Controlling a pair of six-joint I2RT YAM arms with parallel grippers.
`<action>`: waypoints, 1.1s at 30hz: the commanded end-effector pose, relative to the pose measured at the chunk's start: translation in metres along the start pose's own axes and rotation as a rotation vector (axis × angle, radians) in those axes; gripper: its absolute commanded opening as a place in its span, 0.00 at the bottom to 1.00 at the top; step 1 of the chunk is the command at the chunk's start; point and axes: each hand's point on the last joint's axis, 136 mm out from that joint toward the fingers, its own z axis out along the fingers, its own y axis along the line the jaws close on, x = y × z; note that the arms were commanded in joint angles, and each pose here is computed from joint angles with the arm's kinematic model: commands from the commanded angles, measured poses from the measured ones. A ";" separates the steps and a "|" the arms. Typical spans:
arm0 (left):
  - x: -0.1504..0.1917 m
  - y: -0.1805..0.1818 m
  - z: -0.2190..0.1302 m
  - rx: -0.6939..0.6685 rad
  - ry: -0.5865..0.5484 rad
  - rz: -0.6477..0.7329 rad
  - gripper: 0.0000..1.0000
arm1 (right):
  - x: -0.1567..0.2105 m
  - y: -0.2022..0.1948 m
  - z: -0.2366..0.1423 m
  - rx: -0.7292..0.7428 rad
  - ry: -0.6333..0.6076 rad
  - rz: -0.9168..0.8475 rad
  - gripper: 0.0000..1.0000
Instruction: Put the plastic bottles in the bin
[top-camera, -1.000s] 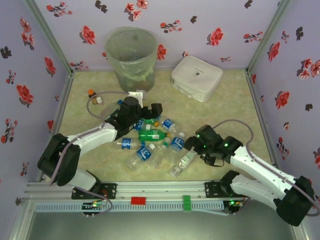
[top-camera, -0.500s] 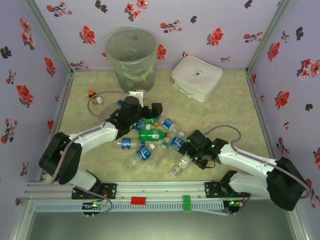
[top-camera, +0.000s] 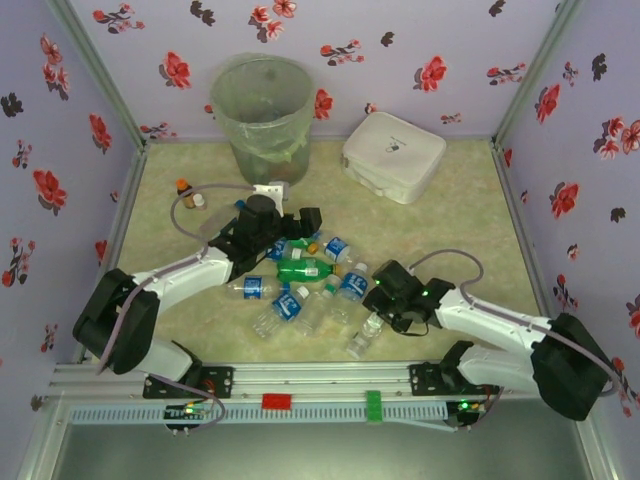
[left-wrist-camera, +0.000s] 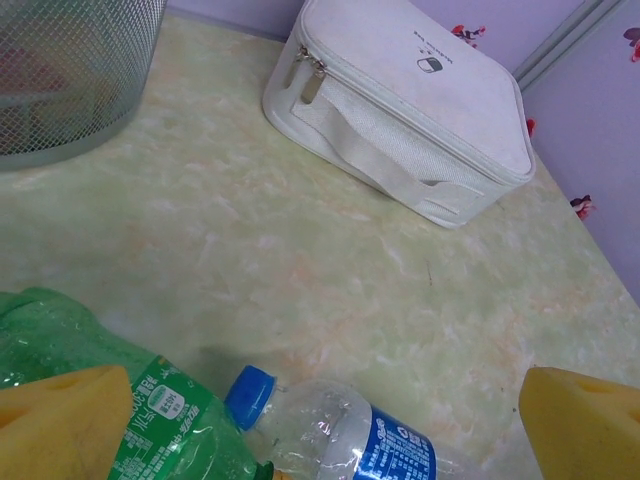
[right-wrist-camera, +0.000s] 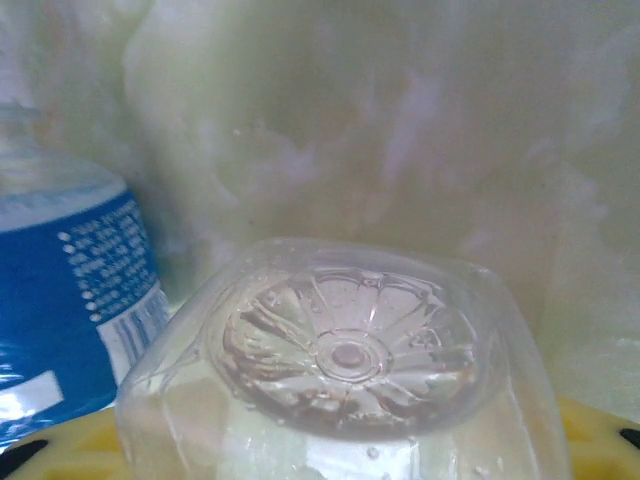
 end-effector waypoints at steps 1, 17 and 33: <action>-0.011 0.002 -0.007 -0.016 -0.031 0.017 1.00 | -0.018 0.006 -0.015 -0.005 -0.102 -0.031 0.51; -0.025 0.007 -0.011 -0.077 0.017 -0.108 1.00 | -0.128 0.151 -0.097 -0.403 -0.476 -0.174 0.44; -0.013 -0.050 -0.038 0.294 0.065 -0.051 1.00 | -0.134 0.274 -0.088 -0.611 -0.293 -0.416 0.44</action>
